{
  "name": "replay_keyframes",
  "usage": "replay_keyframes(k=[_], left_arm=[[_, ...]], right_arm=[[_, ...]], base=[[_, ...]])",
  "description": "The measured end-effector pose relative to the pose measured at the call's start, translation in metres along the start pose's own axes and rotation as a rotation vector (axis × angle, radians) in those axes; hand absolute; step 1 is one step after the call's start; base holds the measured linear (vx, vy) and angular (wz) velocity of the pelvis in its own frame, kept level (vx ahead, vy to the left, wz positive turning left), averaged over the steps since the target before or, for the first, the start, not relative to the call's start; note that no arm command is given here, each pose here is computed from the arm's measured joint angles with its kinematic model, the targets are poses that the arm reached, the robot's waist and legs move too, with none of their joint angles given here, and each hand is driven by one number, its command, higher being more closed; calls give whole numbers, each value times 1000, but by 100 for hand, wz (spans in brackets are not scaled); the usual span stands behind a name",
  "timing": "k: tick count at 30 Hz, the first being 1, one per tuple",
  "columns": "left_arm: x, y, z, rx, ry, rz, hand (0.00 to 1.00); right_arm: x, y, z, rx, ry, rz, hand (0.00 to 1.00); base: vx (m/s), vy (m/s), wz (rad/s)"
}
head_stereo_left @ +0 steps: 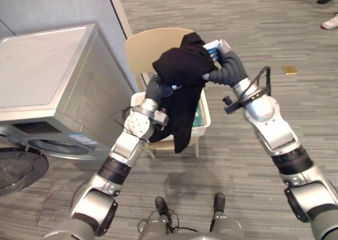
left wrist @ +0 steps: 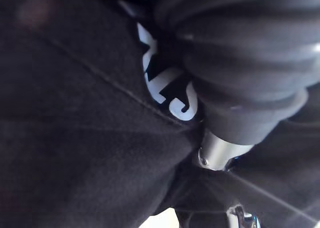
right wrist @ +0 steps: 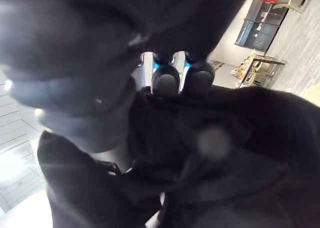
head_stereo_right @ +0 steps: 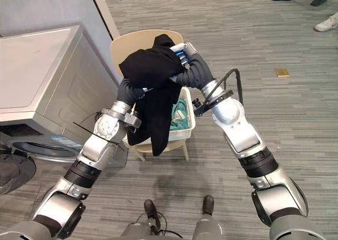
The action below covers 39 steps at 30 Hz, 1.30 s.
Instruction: Pick up the laundry basket with both hands and put the clothes into the washing machine.
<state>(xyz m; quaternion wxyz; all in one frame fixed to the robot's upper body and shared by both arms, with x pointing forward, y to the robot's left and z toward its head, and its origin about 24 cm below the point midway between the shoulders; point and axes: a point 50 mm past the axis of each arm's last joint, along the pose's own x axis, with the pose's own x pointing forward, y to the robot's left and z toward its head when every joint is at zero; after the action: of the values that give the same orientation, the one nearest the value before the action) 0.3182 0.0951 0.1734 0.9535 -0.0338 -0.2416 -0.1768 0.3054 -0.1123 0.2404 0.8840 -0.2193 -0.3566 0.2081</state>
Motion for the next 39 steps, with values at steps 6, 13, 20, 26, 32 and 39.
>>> replay_keyframes(k=[6, 13, 20, 26, 32, 39], left_arm=[[0, 2, 1, -4, -17, 74, 100], [0, 19, 6, -29, -47, 210, 100], [-1, 25, 16, -50, -101, 262, 100], [-27, 51, 9, -46, -79, 391, 100], [-56, 78, 11, -22, -80, 522, 100], [-102, 111, 21, 44, -97, 702, 100]], right_arm=[[-4, 5, -9, 25, 37, 13, 0], [-14, 10, -25, 45, 121, 32, 0], [-31, -3, -38, 81, 188, -72, 0], [-71, -38, -52, 86, 278, -312, 0], [-124, -59, -60, 58, 390, -468, 0], [-208, -53, -79, 49, 681, -628, 0]], base=[[18, -11, -1], [0, 0, 0], [0, 0, 0], [0, 0, -1], [14, -9, 0], [58, -30, -1]])
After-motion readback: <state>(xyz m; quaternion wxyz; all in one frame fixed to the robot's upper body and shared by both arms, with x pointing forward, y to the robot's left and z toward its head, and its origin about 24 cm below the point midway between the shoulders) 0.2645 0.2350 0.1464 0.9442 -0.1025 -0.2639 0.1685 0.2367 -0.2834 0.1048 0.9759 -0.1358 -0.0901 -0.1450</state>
